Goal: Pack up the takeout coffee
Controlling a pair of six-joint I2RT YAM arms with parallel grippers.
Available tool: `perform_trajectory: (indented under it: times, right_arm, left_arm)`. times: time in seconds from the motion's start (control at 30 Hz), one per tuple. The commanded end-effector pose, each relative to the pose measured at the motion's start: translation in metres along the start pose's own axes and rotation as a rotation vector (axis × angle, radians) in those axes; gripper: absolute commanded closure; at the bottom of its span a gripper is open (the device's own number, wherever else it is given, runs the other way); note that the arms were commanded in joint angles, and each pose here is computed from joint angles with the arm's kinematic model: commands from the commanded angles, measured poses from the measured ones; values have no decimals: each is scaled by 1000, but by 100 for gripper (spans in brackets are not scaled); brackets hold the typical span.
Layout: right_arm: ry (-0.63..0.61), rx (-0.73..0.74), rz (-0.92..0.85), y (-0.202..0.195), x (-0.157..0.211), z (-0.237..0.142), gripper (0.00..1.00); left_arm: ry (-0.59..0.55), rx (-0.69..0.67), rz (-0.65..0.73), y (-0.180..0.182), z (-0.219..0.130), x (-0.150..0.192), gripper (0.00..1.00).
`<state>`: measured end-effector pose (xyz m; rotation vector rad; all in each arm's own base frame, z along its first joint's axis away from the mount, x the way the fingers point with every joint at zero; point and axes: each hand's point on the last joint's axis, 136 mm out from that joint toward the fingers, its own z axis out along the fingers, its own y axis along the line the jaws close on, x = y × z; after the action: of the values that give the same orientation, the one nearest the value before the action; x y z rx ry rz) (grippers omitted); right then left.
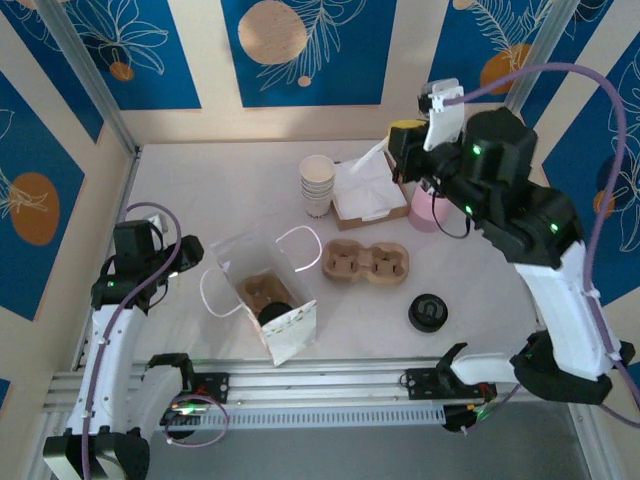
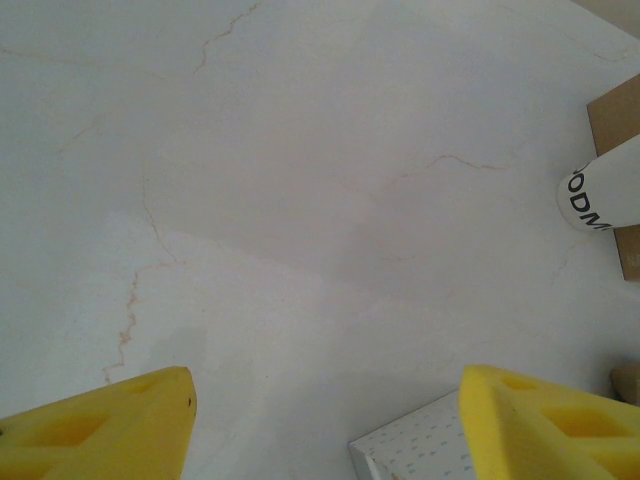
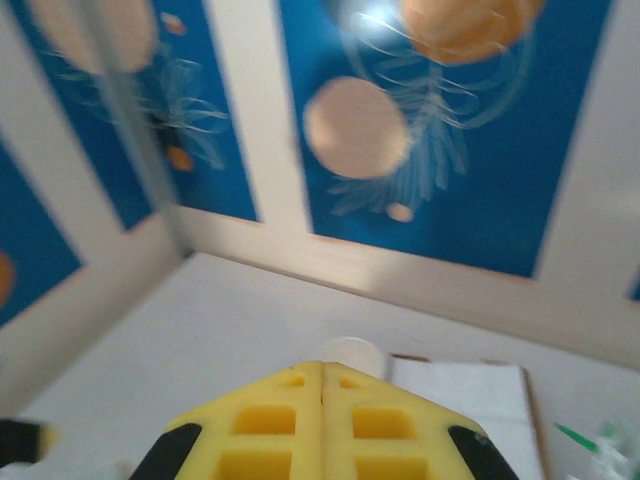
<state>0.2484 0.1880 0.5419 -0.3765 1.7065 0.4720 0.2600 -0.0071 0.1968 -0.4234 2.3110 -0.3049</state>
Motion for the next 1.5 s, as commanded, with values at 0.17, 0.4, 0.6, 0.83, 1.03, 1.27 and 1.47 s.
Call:
perform_trajectory:
  times: [0.17,0.4,0.6,0.83,1.03,1.27,1.47]
  right_arm:
    - [12,-335,-243,118,17,-25,100]
    - [73,-370,-487,190,51,-20,100]
    - [68,-439,-503,220,57,-16,100]
    - [145,-429,-461,215,81,5,100]
    - [252,-408,-359,199,106,26,82]
    - [225,-414,-257,182,93,38,49]
    - [169,-117,-86,93,64,78,49]
  left_arm:
    - [-10,-4,6,3,1,0,30]
    - [-12,-4,6,3,1,-1,30]
    - [-12,0,5,2,1,-1,30]
    - [-17,-1,8,2,-1,-1,30]
    - [-16,-2,7,3,-1,-1,29]
    - [-15,-3,8,3,0,-1,29]
    - [-13,-2,9,3,0,-1,29]
